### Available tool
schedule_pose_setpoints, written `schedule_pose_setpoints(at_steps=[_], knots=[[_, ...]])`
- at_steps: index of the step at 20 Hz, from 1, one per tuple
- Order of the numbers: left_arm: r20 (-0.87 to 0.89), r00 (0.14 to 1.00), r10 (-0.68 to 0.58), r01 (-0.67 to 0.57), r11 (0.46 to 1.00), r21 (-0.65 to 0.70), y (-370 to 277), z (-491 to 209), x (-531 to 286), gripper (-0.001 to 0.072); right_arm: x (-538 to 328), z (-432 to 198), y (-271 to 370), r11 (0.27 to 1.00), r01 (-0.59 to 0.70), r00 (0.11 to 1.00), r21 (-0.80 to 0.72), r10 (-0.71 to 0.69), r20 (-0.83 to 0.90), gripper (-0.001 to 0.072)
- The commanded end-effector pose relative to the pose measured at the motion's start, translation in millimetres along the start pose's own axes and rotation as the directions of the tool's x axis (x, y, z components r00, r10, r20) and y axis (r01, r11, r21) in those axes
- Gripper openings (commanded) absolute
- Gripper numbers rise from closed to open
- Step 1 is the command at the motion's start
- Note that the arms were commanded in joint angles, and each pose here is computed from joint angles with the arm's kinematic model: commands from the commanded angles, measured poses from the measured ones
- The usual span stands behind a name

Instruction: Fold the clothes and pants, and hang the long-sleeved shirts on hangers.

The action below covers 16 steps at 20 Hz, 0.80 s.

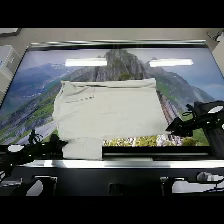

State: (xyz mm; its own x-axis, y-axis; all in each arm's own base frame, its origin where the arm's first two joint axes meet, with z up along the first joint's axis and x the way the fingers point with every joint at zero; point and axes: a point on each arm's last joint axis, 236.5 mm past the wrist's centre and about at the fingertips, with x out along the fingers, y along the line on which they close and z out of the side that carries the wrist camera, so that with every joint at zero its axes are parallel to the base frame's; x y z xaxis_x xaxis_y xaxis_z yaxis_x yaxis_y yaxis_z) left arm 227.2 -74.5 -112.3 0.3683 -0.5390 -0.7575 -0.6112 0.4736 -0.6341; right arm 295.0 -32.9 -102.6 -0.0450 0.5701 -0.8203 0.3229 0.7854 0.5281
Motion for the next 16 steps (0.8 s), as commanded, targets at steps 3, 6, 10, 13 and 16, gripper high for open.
schedule_pose_setpoints(at_steps=[3, 6, 10, 13, 16], knots=[[0.001, 1.000, 0.000, 0.000, 1.000, 0.001, -0.2, 0.3, 0.0, 0.0024, 3.4, 21.7, -4.3, 1.000, 0.008, 0.995, 0.017, -0.010, 0.097, 0.0360], [0.001, 1.000, 0.000, 0.000, 1.000, 0.001, -0.2, 0.3, 0.0, 0.0024, 2.4, 31.1, -5.6, 1.000, 0.013, 0.990, 0.020, -0.015, 0.137, 0.0352], [0.001, 1.000, 0.000, 0.000, 1.000, 0.001, -0.1, 0.3, 0.0, 0.0024, 16.1, 24.6, 6.8, 1.000, 0.011, 0.995, -0.007, -0.011, 0.103, 0.0352], [0.001, 1.000, 0.000, 0.000, 1.000, 0.001, -0.1, 0.3, 0.0, 0.0024, 27.2, 16.5, 13.4, 0.999, 0.029, 0.998, -0.034, -0.027, 0.065, 0.0349], [0.001, 1.000, 0.000, 0.000, 1.000, 0.001, -0.1, 0.3, 0.0, 0.0024, 27.2, 10.4, 14.2, 0.999, 0.023, 0.999, -0.031, -0.022, 0.040, 0.0204]])
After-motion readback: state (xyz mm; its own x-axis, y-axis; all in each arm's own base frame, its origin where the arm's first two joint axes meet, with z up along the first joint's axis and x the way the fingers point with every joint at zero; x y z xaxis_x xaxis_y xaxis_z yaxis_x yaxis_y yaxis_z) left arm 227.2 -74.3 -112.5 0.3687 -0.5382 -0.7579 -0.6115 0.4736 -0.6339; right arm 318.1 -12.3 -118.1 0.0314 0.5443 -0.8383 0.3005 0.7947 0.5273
